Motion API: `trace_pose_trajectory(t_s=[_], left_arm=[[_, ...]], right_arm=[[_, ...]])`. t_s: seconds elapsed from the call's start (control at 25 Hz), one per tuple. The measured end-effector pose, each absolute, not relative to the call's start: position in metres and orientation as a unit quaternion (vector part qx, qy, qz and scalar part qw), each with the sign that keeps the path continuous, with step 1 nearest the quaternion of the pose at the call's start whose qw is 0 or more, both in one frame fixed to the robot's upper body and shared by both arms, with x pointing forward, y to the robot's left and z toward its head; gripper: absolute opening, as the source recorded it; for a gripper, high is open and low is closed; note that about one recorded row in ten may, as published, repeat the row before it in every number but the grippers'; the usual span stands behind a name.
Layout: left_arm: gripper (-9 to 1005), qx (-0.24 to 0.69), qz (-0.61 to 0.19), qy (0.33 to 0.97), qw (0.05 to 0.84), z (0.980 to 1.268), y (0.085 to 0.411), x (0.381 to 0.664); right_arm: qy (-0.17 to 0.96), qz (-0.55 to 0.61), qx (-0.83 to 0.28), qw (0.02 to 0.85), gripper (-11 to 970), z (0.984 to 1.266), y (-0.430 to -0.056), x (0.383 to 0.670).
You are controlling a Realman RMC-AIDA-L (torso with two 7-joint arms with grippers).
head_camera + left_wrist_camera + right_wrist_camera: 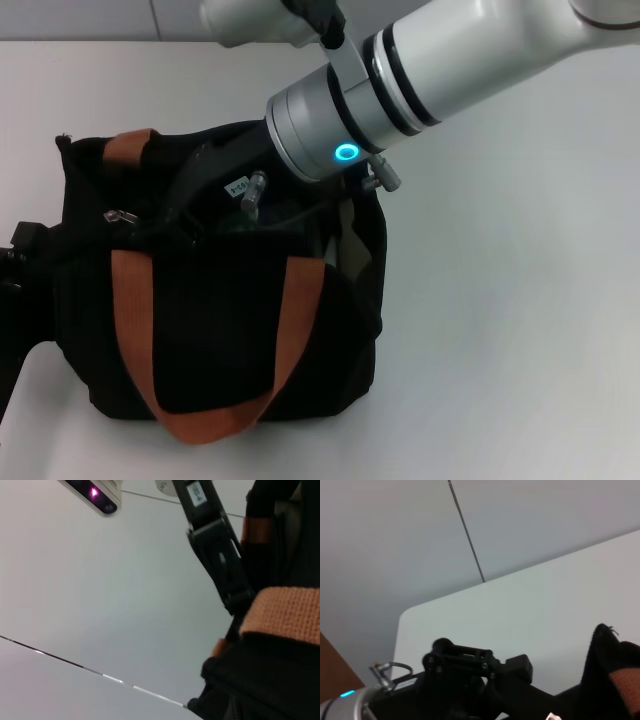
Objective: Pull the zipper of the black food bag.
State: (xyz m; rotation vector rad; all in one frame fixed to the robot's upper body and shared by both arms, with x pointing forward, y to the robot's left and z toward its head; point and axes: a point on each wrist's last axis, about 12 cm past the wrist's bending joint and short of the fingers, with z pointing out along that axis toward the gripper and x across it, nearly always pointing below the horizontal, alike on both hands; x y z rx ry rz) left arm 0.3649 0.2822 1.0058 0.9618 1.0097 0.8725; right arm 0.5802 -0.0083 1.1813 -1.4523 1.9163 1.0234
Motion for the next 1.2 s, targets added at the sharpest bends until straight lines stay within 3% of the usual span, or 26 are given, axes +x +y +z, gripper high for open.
trace_pose_trajectory(t_s=[0.24, 0.32, 1.2], left_arm=[[14, 0.426, 0.391, 0.449, 0.681, 1.006, 0.283, 0.363], [14, 0.426, 0.391, 0.448, 0.682, 1.007, 0.283, 0.362], [14, 0.399, 0.386, 0.447, 0.702, 1.012, 0.284, 0.365]], right_arm=[[0.702, 0.371, -0.546, 0.267, 297, 1.179, -0.007, 0.579], [0.699, 0.37, -0.549, 0.271, 114, 1.18, -0.008, 0.579], [0.69, 0.374, -0.563, 0.26, 103, 1.183, -0.029, 0.578]])
